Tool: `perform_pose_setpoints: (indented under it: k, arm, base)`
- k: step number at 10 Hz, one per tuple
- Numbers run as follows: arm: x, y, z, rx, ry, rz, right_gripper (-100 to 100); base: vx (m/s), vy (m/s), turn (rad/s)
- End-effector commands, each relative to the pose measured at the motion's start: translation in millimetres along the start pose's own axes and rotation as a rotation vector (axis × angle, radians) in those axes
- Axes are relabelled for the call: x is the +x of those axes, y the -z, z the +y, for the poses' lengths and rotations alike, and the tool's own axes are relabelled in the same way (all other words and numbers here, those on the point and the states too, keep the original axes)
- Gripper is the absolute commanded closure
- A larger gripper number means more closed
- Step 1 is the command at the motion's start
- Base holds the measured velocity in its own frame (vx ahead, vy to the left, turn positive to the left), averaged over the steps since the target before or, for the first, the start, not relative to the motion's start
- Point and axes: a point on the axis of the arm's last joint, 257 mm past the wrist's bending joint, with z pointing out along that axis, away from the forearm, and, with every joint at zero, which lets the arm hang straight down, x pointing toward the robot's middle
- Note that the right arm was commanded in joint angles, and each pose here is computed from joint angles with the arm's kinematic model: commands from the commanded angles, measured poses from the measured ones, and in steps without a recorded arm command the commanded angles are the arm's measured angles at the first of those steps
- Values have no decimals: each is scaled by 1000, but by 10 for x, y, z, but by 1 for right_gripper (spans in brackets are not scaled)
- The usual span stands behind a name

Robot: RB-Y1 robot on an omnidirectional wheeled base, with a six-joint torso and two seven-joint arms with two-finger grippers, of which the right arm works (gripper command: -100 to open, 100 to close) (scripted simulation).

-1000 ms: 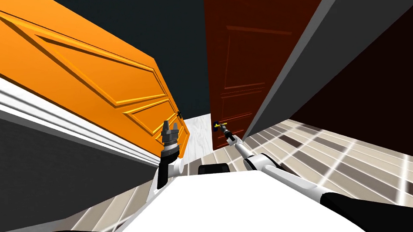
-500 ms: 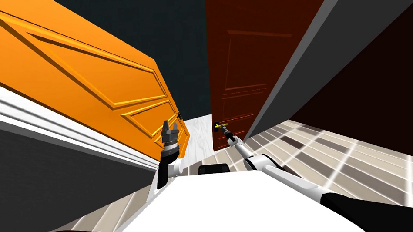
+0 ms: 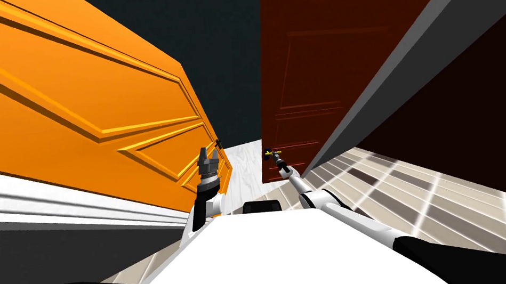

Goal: Push the door open

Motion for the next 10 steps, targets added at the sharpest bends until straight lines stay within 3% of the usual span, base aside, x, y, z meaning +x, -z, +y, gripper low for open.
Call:
perform_pose_setpoints:
  k: [1, 5, 6, 10]
  arm:
    - [-238, 22, 36, -6, 7, -40, 100]
    - [-595, 87, 43, -6, 8, -117, 100]
    - [-595, 87, 43, -6, 8, -117, 100]
    - [-946, 175, 49, -5, 8, -193, 100]
  base:
    - [166, 163, -66]
    - [208, 163, -89]
    - [91, 80, -45]
    - [136, 132, -77]
